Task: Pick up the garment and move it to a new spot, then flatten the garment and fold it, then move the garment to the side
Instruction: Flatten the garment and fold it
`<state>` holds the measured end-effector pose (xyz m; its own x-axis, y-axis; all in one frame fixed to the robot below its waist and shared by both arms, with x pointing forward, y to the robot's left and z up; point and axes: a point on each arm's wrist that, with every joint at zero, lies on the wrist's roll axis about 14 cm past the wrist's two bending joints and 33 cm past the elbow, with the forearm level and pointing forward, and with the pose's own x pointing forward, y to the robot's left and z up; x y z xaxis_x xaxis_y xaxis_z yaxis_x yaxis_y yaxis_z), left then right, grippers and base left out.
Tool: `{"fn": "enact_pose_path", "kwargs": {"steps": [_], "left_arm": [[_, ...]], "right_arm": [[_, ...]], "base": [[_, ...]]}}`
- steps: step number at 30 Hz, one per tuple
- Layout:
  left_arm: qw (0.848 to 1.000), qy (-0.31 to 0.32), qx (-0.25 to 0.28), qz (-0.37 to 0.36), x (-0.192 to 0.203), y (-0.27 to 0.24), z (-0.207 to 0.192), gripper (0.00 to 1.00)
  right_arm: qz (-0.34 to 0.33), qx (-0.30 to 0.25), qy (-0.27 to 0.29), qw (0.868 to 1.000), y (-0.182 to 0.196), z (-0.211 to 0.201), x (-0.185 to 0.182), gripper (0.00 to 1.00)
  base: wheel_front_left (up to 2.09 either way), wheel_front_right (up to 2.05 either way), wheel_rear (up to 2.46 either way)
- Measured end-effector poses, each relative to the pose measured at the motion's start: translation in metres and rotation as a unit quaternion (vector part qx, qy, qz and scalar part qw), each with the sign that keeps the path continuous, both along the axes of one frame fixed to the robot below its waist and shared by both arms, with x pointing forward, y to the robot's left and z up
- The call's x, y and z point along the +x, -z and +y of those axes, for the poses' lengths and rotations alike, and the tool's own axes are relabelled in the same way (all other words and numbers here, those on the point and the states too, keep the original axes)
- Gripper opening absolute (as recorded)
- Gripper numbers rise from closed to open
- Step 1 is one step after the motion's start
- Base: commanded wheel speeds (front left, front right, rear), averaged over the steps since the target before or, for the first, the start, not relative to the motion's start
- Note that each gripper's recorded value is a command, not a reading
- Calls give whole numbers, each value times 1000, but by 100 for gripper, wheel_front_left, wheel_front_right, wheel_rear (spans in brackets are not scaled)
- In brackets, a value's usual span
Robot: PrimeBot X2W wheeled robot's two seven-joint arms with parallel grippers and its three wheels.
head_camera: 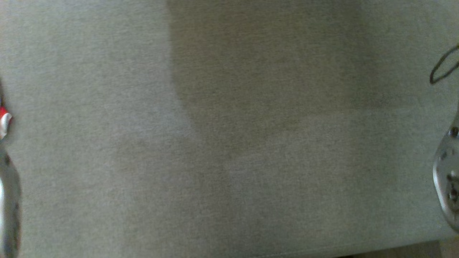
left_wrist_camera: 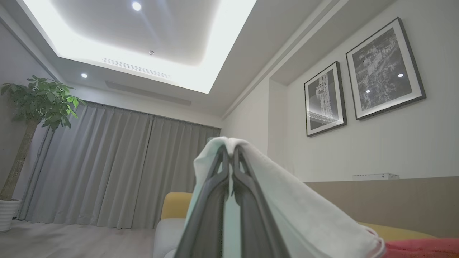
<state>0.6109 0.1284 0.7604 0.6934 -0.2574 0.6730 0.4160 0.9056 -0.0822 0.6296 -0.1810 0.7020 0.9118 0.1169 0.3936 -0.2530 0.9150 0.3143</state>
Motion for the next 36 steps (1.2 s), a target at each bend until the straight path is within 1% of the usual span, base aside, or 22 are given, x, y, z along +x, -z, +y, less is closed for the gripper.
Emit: {"fn": "enact_pose_path", "kwargs": {"steps": [2,5,6,8,9,12,13,15,17,19,22,25,28,30,31,33,36], "left_arm": [[1000,9,14,23,-5,24,-7,0],[995,14,31,90,-19,88,-13,0],[992,12,24,123,-28,114,-12,0],[982,10,22,190,-53,166,-13,0],[974,8,10,225,-68,191,-12,0],[948,16,-16,318,-122,252,-15,0],[948,16,-16,318,-122,252,-15,0],[929,23,-36,366,-159,278,-19,0],[912,29,-73,403,-190,292,-23,0],[893,41,-94,438,-218,301,-30,0],[873,56,-118,470,-248,303,-36,0],[853,69,-131,500,-272,304,-40,0],[833,76,-139,530,-295,308,-42,0],[821,80,-135,549,-308,311,-41,0],[818,80,-134,554,-313,311,-41,0],[819,83,-136,551,-315,306,-43,0],[831,95,-129,532,-306,296,-49,0]], "right_arm": [[34,1,4,999,30,-2,2,0],[114,-3,15,993,99,-8,-8,0],[144,-1,19,989,124,-11,-16,0],[194,4,30,981,165,-18,-34,0],[214,7,35,976,182,-21,-45,0],[267,15,35,963,219,-18,-76,0],[267,15,35,963,219,-18,-76,0],[294,13,30,955,236,-12,-97,0],[319,14,26,947,250,-8,-120,0],[343,10,22,939,262,-5,-143,0],[371,2,24,928,275,-8,-173,0],[391,-11,30,920,282,-12,-198,0],[411,-11,30,911,290,-15,-217,0],[419,-16,34,907,293,-19,-228,0],[423,-18,40,905,294,-24,-234,0],[424,-20,55,904,292,-35,-241,0],[423,-14,57,904,290,-38,-244,0]], "base": [[0,0,0],[0,0,0],[0,0,0],[0,0,0],[0,0,0],[0,0,0],[0,0,0],[0,0,0],[0,0,0],[0,0,0],[0,0,0],[0,0,0],[0,0,0],[0,0,0],[0,0,0],[0,0,0],[0,0,0]]}}
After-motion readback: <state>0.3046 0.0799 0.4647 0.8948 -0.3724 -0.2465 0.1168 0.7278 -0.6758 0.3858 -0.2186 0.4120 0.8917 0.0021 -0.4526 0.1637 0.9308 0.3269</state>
